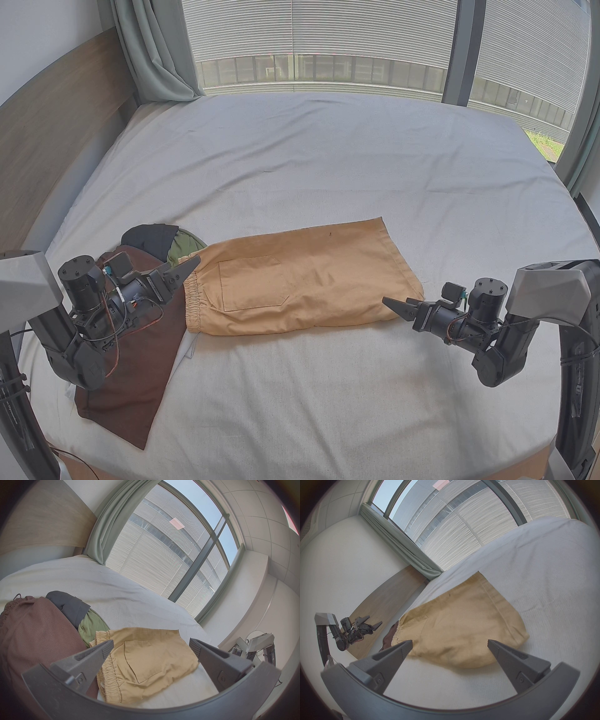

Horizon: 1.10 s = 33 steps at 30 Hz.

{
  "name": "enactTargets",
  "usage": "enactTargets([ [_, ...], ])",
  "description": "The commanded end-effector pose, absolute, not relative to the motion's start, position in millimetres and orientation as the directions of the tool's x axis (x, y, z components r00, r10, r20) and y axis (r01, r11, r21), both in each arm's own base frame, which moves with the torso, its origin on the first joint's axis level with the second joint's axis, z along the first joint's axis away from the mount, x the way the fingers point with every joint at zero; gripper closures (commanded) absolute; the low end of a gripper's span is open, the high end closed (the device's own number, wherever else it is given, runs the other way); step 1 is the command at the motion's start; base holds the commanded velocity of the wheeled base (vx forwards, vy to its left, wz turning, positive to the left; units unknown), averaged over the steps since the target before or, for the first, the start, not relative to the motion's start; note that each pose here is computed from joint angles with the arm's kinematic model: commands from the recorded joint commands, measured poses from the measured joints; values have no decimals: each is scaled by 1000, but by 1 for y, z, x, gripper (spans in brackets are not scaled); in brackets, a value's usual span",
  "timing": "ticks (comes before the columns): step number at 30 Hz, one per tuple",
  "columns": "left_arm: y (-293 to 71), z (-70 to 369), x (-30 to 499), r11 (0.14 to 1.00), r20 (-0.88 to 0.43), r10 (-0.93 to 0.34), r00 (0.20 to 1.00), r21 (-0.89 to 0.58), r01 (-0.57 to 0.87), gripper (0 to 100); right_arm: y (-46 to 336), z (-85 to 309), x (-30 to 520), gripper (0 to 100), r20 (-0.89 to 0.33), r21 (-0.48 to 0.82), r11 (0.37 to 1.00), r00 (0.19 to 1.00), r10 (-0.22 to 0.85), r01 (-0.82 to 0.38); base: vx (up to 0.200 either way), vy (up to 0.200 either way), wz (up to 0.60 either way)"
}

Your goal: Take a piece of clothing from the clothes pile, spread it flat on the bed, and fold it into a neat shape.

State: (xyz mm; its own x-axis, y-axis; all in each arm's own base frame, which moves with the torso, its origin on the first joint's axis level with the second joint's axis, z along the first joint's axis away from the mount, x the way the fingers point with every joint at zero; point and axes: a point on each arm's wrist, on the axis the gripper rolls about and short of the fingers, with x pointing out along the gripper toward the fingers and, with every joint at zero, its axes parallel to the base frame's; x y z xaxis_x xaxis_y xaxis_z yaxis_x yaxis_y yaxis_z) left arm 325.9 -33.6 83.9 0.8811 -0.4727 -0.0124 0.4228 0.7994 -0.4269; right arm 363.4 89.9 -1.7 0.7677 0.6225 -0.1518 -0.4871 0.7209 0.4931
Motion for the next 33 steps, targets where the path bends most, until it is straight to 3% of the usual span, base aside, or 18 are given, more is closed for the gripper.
enactTargets([
  [1, -34, 83, 326, 799, -14, -473, 881, -429, 422, 0, 92, -18, 362, 0, -191, 507, 722, 756, 626, -470, 0, 0, 0],
  [21, -33, 85, 326, 799, -10, -471, 882, -427, 423, 0, 115, -45, 367, 0, -220, 519, 720, 742, 633, -460, 0, 0, 0],
  [33, -34, 86, 325, 797, -7, -474, 880, -428, 426, 0, 151, -53, 377, 0, -178, 603, 669, 743, 645, -436, 0, 0, 0],
])
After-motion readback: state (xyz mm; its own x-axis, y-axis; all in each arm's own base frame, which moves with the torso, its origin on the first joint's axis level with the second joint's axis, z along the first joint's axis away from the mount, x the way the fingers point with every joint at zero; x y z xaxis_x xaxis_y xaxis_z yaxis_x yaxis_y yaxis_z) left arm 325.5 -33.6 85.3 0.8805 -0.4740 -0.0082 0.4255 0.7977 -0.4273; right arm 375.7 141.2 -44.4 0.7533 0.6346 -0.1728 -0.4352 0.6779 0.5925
